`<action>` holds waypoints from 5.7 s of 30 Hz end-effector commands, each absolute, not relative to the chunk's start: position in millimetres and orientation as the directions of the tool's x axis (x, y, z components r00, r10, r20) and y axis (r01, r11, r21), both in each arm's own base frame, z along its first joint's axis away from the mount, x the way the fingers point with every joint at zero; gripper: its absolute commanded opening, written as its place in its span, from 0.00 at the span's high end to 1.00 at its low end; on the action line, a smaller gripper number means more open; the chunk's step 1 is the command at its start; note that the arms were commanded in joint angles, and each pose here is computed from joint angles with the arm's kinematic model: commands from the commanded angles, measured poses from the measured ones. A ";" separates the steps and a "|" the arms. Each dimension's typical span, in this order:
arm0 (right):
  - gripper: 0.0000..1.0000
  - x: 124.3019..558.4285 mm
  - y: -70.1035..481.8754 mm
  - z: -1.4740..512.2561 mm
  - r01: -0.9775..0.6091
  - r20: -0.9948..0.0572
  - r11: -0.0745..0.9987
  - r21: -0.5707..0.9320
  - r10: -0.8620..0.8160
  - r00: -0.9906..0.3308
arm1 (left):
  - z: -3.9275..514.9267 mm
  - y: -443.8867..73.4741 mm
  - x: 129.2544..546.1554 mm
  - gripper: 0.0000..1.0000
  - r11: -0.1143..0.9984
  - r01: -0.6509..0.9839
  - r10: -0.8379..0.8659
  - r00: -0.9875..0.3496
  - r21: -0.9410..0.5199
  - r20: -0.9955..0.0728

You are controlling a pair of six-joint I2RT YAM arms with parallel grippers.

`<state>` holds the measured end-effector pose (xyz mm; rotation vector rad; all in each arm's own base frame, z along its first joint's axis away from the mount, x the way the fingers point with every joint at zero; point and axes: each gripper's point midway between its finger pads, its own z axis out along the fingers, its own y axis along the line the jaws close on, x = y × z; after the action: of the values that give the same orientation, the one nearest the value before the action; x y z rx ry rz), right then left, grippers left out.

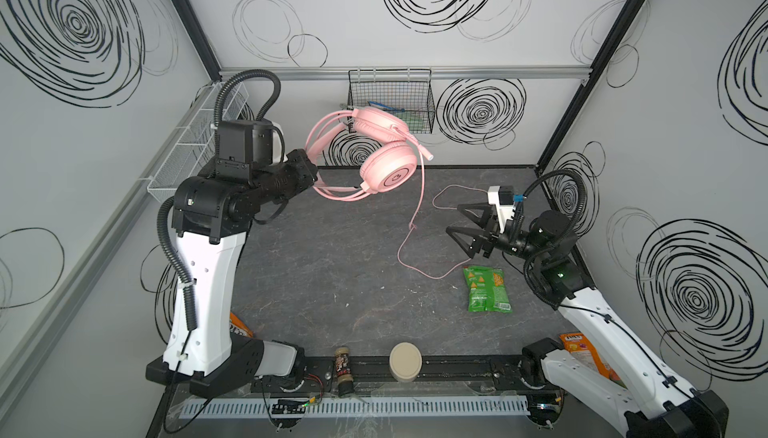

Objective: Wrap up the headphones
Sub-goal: 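Raise the headset with the left gripper while the right gripper approaches the cable, then grasp the pink cable with the right gripper below the headset, then lift the cable high with the right gripper while the left gripper lowers the headset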

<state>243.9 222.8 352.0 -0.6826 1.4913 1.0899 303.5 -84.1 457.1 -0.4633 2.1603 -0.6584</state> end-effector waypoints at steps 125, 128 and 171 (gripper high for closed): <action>1.00 244.7 217.1 473.4 -0.350 -0.747 0.661 -0.664 -0.613 0.259 | 459.9 41.3 356.3 1.00 0.829 -0.509 -0.371 -0.186 -0.234 -0.910; 1.00 255.3 214.6 486.3 -0.327 -0.750 0.676 -0.660 -0.615 0.243 | 450.6 34.1 360.9 1.00 0.841 -0.488 -0.371 -0.208 -0.233 -0.905; 1.00 467.3 210.0 478.7 -0.253 -0.952 0.945 -0.207 -0.254 -0.169 | 429.7 -120.2 315.7 1.00 0.974 0.177 -0.066 -0.367 -0.139 -0.928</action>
<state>466.3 205.3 487.0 -0.3961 1.6939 -0.0308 315.5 -91.6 395.1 0.0127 2.0676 -0.1010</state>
